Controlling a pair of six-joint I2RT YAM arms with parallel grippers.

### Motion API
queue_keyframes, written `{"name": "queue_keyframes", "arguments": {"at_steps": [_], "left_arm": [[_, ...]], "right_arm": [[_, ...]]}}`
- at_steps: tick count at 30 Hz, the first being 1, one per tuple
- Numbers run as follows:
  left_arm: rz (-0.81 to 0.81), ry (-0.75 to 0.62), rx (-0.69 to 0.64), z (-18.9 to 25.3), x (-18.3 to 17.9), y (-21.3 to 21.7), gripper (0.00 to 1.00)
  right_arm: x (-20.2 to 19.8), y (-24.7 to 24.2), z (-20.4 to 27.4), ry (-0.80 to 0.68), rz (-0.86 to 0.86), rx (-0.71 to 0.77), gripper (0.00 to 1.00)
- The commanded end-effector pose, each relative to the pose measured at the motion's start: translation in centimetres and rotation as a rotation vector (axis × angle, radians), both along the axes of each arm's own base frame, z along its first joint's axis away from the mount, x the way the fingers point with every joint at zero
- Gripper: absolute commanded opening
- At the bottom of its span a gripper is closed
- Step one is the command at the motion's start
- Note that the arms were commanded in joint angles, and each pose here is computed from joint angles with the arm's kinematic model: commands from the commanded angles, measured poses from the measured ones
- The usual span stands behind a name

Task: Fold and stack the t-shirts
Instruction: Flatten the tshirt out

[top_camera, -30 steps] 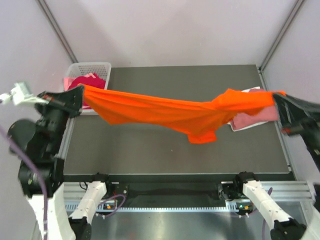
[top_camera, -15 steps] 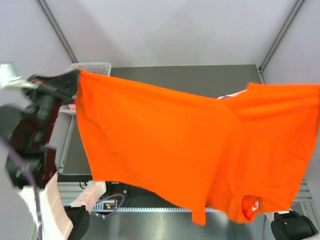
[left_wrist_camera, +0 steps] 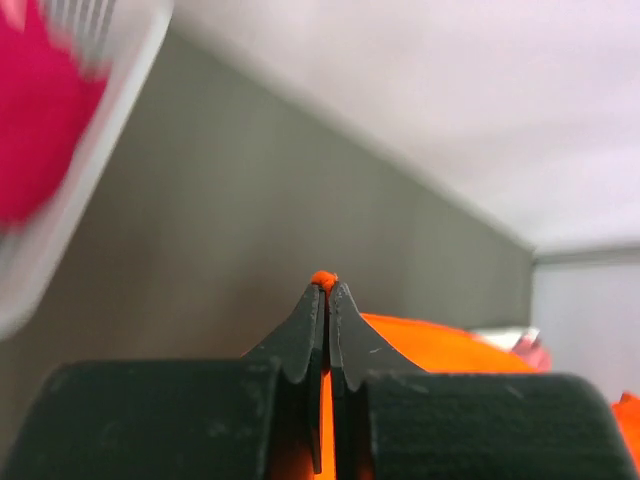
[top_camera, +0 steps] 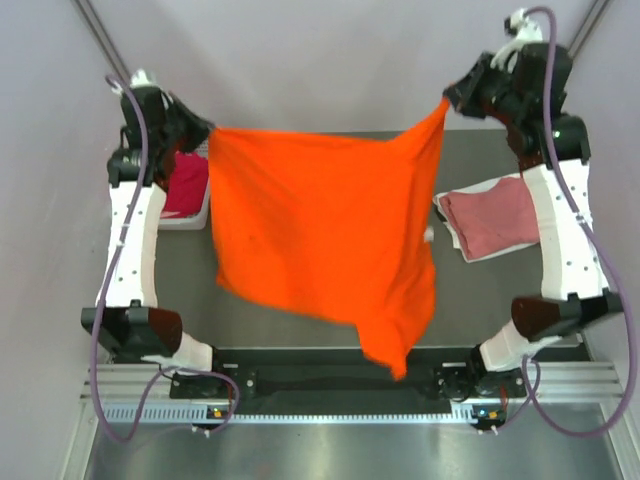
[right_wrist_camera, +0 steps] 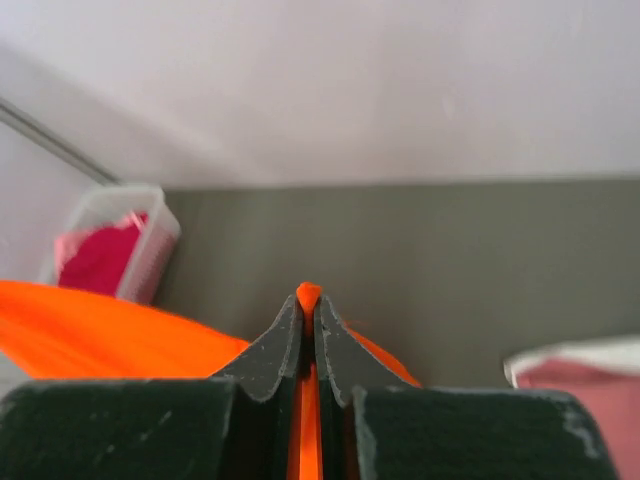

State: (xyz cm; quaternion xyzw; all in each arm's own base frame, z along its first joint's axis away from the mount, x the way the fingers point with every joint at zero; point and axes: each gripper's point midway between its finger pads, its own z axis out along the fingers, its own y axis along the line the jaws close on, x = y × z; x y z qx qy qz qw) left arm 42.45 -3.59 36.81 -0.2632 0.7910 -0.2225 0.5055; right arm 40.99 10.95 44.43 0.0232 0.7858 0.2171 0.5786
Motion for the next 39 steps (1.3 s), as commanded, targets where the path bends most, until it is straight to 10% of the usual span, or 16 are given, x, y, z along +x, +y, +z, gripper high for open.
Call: {"name": "queue_keyframes", "arguments": {"at_steps": [1, 9, 19, 27, 39], "left_arm": [[0.02, -0.319, 0.071, 11.9, 0.6, 1.3, 0.0], [0.049, -0.433, 0.083, 17.3, 1.2, 3.2, 0.0], [-0.139, -0.255, 0.058, -1.4, 3.5, 0.5, 0.0], [-0.11, -0.047, 0.0, -15.7, -4.3, -0.8, 0.0], [0.116, 0.12, 0.02, -25.4, -15.3, 2.1, 0.0]], "right_arm": [[-4.3, -0.7, 15.2, -0.389, 0.01, 0.056, 0.0], [-4.3, -2.6, 17.1, -0.449, 0.011, 0.126, 0.0], [-1.8, -0.5, -1.4, -0.142, 0.113, 0.198, 0.0], [-6.5, -0.8, -18.1, 0.119, 0.099, 0.187, 0.0], [-16.8, 0.1, -28.0, 0.31, 0.166, 0.153, 0.0]]}}
